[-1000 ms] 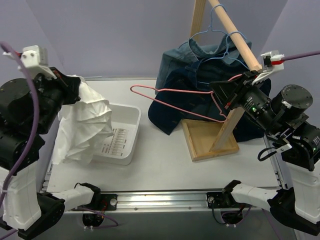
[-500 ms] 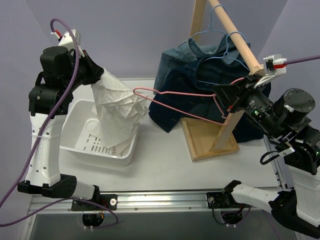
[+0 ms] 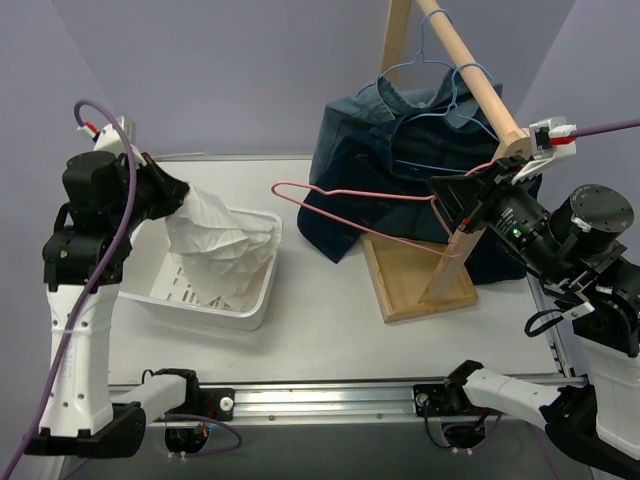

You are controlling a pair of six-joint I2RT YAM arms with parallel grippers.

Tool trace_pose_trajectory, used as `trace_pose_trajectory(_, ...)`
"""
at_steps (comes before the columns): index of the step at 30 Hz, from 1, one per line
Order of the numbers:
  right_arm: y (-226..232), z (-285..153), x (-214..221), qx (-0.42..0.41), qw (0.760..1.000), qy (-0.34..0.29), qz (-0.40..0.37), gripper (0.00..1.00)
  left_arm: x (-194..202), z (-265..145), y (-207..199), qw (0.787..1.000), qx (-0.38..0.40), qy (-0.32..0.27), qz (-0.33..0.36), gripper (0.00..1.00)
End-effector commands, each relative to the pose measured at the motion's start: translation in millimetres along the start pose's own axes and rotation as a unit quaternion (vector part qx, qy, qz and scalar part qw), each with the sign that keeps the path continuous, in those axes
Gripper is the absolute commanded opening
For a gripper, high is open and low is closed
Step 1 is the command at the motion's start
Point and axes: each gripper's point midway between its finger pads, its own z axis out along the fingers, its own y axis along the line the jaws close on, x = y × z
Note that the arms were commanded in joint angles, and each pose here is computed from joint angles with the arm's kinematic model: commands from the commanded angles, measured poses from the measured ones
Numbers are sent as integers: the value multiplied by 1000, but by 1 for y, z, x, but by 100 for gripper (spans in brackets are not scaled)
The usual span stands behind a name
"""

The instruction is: Remove the skirt from the hanger

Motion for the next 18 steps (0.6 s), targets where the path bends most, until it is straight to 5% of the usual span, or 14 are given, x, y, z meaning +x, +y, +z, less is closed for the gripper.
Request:
trace_pose_trajectory(1, 3, 6, 0, -7, 1000, -5, 3, 0, 5, -28, 21, 999, -46, -12, 25, 2)
trace_pose_trajectory(13, 6, 15, 23, -19, 999, 31, 25, 0, 91, 41, 66, 977, -118, 175, -32, 3)
trace_pose_trajectory(16, 0, 20, 39, -4, 998, 63, 26, 0, 89, 55, 61, 976, -105, 187, -40, 22)
trace_pose_trajectory(17, -2, 22, 44, -1, 997, 73, 27, 0, 89, 56, 56, 975, -99, 189, -53, 45)
trace_pose_trajectory(18, -3, 25, 51, 2, 996, 85, 27, 0, 86, 58, 52, 976, -93, 189, -60, 53)
